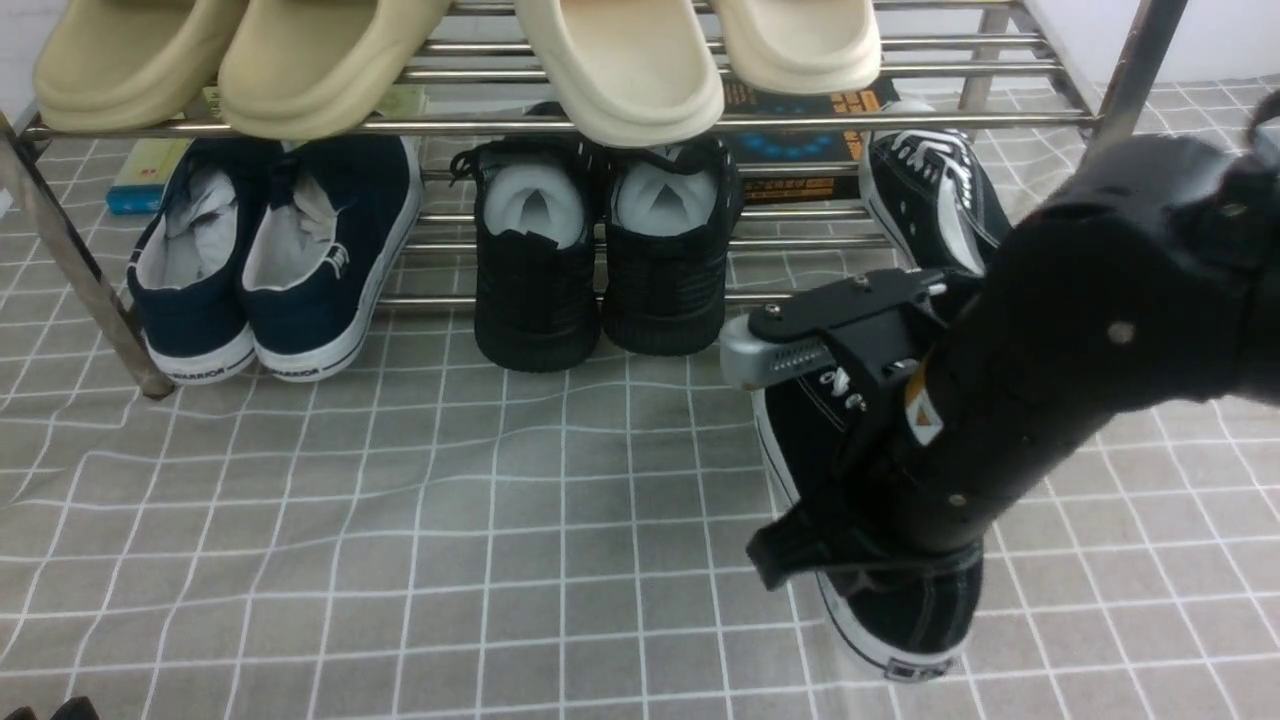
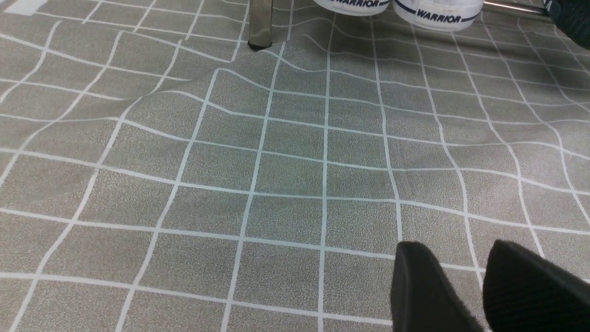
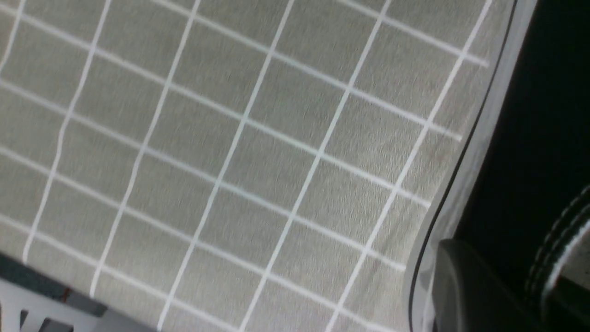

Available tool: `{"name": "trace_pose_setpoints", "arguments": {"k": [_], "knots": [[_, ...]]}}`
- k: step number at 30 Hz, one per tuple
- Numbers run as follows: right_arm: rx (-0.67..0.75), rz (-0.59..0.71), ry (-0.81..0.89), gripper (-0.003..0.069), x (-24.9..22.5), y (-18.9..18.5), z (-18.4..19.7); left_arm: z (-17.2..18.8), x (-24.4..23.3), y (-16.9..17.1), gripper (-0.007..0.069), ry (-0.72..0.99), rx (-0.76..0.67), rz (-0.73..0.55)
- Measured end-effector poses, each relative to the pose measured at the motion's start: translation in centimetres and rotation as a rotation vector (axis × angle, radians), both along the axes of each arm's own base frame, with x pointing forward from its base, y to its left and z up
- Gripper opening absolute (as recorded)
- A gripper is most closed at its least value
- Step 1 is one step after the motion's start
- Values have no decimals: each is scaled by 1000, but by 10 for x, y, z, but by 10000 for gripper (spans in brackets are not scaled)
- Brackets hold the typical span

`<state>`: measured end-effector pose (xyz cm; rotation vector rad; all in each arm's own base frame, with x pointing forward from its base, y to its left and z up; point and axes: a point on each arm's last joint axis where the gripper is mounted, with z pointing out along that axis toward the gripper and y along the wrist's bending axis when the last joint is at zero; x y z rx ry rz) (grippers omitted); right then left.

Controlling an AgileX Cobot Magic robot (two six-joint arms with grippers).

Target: Take the shoes off the shelf with your hand from the grey coffee tablecloth.

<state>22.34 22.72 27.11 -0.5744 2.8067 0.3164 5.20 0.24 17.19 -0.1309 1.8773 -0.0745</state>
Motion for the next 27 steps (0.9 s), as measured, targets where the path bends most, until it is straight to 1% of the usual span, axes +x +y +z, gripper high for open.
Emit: {"name": "trace_pose_setpoints", "arguments": {"k": [6,11,13,14,16,17,18,19,21,24,26,27], "knots": [[8,-21,-19,41,10,9,-15,0,0,0,239,0,0,0],[38,-26,-55,70,17,14,-19,0,0,0,239,0,0,0],[36,-22,-69,136,20,16,-23,0,0,0,239,0,0,0],[37,-23,-69,142,20,16,-23,0,0,0,239,0,0,0],[43,-23,-75,227,21,17,-24,0,0,0,239,0,0,0],[44,-23,-75,244,21,17,-24,0,0,0,239,0,0,0],[45,-25,-71,304,21,17,-24,0,0,0,239,0,0,0],[42,-26,-64,342,20,17,-24,0,0,0,239,0,0,0],[21,-22,-43,400,16,13,-19,0,0,0,239,0,0,0],[7,-2,-57,421,13,8,-7,0,0,0,239,0,0,0],[-20,15,-130,427,15,-2,15,0,0,0,239,0,0,0],[-21,14,-138,427,15,-3,17,0,0,0,239,0,0,0]]}}
